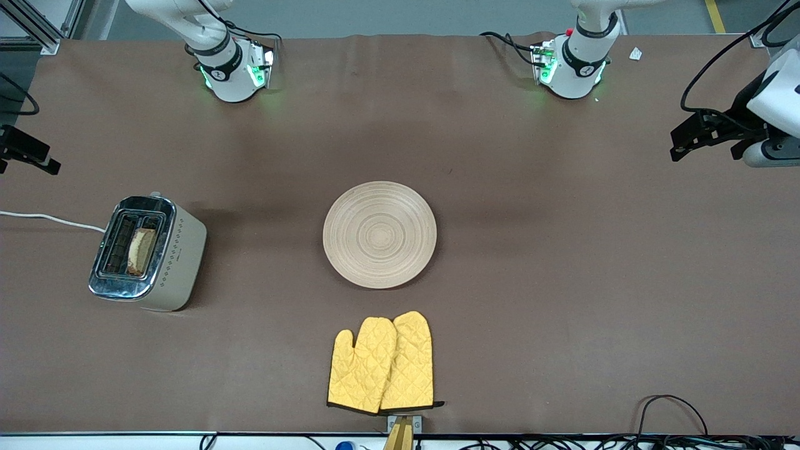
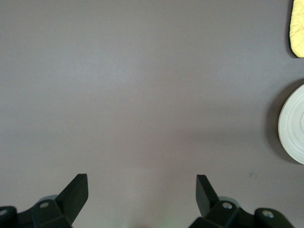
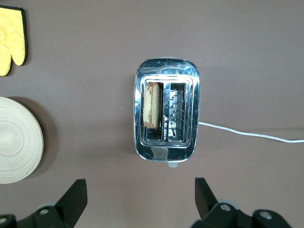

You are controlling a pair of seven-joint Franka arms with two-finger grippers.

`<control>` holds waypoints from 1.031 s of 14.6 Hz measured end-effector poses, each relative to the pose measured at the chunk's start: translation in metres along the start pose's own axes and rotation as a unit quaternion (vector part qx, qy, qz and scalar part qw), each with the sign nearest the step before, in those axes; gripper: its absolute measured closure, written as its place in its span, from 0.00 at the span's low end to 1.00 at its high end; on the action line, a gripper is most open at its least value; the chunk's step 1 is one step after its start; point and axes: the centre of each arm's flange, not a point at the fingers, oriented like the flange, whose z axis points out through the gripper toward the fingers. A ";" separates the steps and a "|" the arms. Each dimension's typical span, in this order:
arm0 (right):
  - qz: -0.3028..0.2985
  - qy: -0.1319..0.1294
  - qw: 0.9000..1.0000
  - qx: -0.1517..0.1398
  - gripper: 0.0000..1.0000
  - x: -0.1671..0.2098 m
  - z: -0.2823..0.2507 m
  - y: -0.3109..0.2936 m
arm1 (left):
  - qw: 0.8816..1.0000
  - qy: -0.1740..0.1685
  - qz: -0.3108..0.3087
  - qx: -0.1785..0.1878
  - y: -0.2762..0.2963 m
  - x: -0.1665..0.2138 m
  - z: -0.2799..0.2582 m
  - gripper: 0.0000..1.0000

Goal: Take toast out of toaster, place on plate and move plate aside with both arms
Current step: 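Reach the right gripper down to the bread slice in the toaster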

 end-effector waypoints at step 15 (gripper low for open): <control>-0.005 -0.112 0.993 -0.037 0.04 0.092 0.243 -0.010 | 1.000 -0.012 0.002 -0.001 0.002 0.008 0.013 0.00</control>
